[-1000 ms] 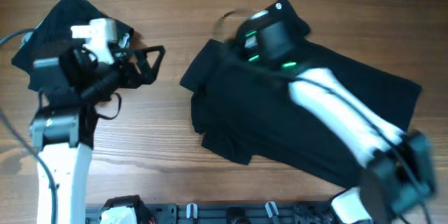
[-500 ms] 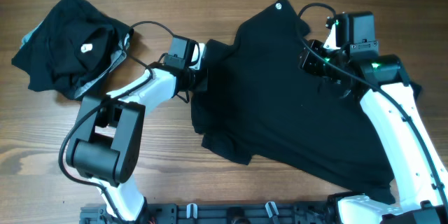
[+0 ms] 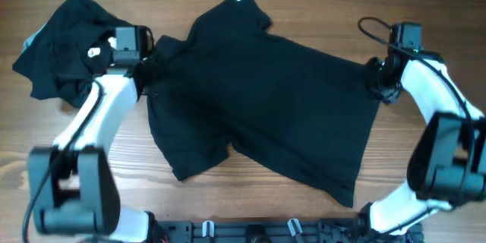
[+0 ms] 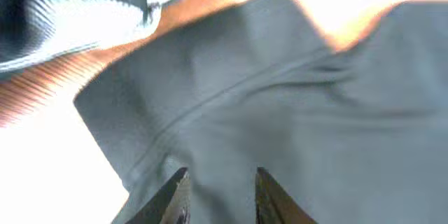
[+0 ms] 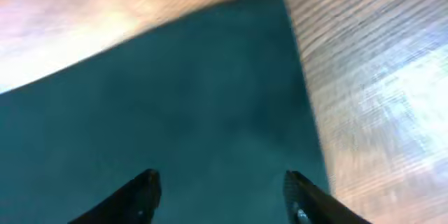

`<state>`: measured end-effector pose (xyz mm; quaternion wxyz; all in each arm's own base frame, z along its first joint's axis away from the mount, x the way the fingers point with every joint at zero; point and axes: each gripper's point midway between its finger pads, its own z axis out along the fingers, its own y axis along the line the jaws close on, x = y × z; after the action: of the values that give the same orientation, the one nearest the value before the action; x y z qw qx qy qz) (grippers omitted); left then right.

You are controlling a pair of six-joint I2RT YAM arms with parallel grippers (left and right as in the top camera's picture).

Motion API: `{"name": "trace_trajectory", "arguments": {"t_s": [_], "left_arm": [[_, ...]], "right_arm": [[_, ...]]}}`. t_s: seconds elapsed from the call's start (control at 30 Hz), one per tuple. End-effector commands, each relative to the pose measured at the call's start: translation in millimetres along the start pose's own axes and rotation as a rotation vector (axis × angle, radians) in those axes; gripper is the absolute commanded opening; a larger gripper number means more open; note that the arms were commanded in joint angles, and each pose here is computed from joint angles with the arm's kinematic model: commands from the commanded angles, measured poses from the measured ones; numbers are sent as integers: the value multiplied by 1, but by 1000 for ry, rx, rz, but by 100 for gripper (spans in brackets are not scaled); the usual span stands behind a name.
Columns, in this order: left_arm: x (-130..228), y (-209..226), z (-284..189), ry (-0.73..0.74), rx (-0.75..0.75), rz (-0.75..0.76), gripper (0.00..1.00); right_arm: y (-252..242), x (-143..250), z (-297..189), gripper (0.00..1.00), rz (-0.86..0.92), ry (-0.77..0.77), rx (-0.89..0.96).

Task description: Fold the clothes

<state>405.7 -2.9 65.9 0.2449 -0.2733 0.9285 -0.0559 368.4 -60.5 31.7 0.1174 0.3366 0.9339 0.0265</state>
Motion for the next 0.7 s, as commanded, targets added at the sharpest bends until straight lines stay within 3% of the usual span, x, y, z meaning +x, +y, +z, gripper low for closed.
{"name": "trace_trajectory", "arguments": {"t_s": [0.0, 0.07, 0.1, 0.17, 0.23, 0.37, 0.47, 0.5, 0.53, 0.57, 0.67], "left_arm": [[-23, -16, -63, -118, 96, 13, 38], [-28, -18, -87, -156, 122, 11, 38], [-29, -18, -99, -173, 134, 11, 39], [-29, -20, -113, -193, 150, 13, 39], [-28, -20, -123, -202, 161, 16, 39], [-19, -29, -125, -168, 206, 29, 43], [-13, -34, -125, -152, 215, 47, 52], [-9, -34, -125, -143, 209, 83, 55], [-3, -31, -124, -120, 194, 103, 58], [6, -25, -122, -83, 169, 103, 59], [37, -3, -116, 43, 90, 105, 59]], "right_arm": [[-16, 12, 46, 56, 22, 110, 9], [-18, 11, 63, 17, 32, 112, 18], [-19, 10, 76, 4, 62, 110, 27], [-22, -1, 98, 4, 113, 64, 37], [-19, -37, 116, 4, 142, -59, -25], [-1, -131, 79, 4, 146, -274, -183], [26, -187, 23, 4, -6, -372, -274], [31, -195, 3, 15, -28, -387, -279], [36, -203, -31, 34, -65, -424, -288], [40, -207, -70, 44, -75, -469, -304], [53, -184, -163, 59, -109, -518, -411]]}}
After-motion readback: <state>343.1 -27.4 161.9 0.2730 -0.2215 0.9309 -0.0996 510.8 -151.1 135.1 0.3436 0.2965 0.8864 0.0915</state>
